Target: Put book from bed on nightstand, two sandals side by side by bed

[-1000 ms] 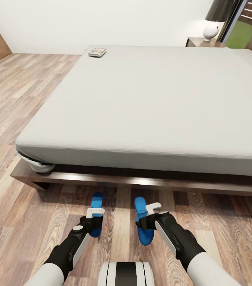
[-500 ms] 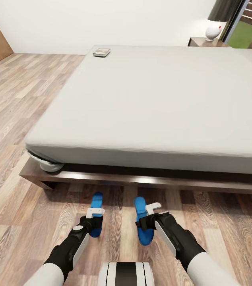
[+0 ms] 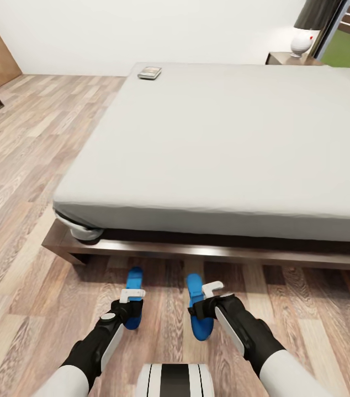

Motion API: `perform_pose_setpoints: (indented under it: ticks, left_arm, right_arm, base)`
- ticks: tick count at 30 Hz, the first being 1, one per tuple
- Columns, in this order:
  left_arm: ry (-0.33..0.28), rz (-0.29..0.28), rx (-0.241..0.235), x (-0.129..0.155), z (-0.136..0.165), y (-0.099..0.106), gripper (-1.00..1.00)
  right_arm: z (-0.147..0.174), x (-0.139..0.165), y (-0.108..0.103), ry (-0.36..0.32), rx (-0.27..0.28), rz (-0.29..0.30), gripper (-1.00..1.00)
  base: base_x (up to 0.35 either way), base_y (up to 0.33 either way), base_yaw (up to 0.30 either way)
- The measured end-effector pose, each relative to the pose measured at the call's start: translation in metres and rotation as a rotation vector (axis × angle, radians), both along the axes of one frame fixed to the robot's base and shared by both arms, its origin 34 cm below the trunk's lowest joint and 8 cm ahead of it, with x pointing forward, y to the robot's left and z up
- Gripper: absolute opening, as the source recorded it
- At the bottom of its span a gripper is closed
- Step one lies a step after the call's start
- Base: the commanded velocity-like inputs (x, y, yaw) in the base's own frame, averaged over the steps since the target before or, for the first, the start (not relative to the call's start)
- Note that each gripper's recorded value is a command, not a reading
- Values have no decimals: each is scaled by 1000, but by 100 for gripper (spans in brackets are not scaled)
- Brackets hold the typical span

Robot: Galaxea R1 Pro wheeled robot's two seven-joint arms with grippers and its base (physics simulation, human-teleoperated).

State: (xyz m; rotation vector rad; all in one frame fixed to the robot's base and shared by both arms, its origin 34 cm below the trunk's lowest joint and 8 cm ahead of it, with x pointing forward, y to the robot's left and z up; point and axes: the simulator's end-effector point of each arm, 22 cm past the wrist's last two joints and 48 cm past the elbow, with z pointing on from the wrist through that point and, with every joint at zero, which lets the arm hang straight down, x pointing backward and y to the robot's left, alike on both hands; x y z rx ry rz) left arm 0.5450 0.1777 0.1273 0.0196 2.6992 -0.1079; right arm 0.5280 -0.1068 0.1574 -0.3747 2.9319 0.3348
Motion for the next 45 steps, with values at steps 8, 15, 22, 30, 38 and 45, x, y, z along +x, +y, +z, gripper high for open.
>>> perform_pose_setpoints:
  ticks: [8, 15, 22, 30, 38, 45]
  left_arm:
    - [0, 0, 0, 0, 0, 0, -100]
    - [0, 0, 0, 0, 0, 0, -100]
    - [-1, -1, 0, 0, 0, 0, -100]
    - [-1, -1, 0, 0, 0, 0, -100]
    - [16, 1, 0, -6, -8, 0, -100]
    - [24, 2, -1, -9, -12, 0, -100]
  right_arm:
    - [0, 0, 0, 0, 1, 0, -100]
    - [0, 0, 0, 0, 1, 0, -100]
    - [0, 0, 0, 0, 1, 0, -100]
    - [0, 0, 0, 0, 1, 0, -100]
    - [-8, -6, 0, 17, 1, 0, -100]
    - [-11, -9, 1, 25, 1, 0, -100]
  base:
    - [27, 187, 0]
    - [81, 174, 0]
    - [73, 104, 0]
    - [7, 10, 0]
    - [0, 0, 0]
    - [0, 0, 0]
